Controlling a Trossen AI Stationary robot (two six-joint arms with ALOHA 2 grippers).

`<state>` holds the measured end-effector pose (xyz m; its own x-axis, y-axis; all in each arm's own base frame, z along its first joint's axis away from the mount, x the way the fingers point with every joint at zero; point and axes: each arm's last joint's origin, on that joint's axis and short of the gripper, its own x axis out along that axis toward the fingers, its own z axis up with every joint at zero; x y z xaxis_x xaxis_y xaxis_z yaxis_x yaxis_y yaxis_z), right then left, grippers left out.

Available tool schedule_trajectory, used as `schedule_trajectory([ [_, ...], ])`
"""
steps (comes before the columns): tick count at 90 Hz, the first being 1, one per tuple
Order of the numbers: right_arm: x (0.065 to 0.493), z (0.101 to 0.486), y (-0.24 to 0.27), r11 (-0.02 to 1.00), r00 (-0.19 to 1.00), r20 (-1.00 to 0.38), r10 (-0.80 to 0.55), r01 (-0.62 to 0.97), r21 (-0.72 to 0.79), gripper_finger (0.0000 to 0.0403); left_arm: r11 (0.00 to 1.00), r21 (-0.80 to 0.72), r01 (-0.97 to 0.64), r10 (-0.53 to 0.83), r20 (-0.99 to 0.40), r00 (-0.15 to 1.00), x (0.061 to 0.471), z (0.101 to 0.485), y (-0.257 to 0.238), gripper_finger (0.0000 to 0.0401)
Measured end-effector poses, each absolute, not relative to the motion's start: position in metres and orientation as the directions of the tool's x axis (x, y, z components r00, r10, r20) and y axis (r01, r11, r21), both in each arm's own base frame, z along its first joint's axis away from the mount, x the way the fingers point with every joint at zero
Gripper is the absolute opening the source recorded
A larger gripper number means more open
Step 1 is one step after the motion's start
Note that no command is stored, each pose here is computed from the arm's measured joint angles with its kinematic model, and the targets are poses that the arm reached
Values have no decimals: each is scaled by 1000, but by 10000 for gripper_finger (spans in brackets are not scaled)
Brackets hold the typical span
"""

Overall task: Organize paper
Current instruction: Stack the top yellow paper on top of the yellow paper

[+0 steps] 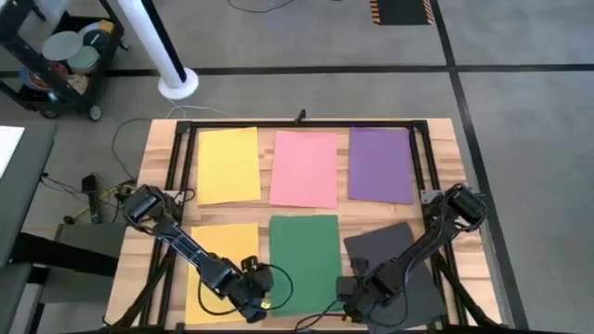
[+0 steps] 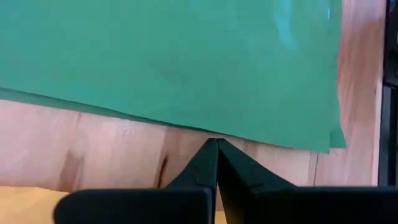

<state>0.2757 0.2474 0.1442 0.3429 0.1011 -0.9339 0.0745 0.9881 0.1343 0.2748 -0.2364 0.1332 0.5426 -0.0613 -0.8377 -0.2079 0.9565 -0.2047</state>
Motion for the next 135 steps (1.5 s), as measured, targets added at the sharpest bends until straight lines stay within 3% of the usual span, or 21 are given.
schedule_trajectory([
  [15,276,145,248,994,360,-928,92,21,107,0,972,-135,-190,-23,-867,497,269,156,-235,0],
  [29,274,142,244,998,365,-930,43,27,57,0,959,63,-275,183,-881,435,254,191,-204,0],
  [41,278,144,243,999,463,-885,-50,28,-42,0,939,122,-322,277,-823,495,245,205,-176,0],
  [62,285,146,237,988,545,-824,-157,99,-123,0,908,262,-327,380,-844,380,216,175,-123,0],
  [94,288,147,236,980,604,-772,-198,143,-140,0,859,407,-312,474,-861,182,186,134,-80,2],
  [135,302,147,218,971,589,-772,-239,163,-177,0,779,514,-359,581,-807,107,183,121,-44,105],
])
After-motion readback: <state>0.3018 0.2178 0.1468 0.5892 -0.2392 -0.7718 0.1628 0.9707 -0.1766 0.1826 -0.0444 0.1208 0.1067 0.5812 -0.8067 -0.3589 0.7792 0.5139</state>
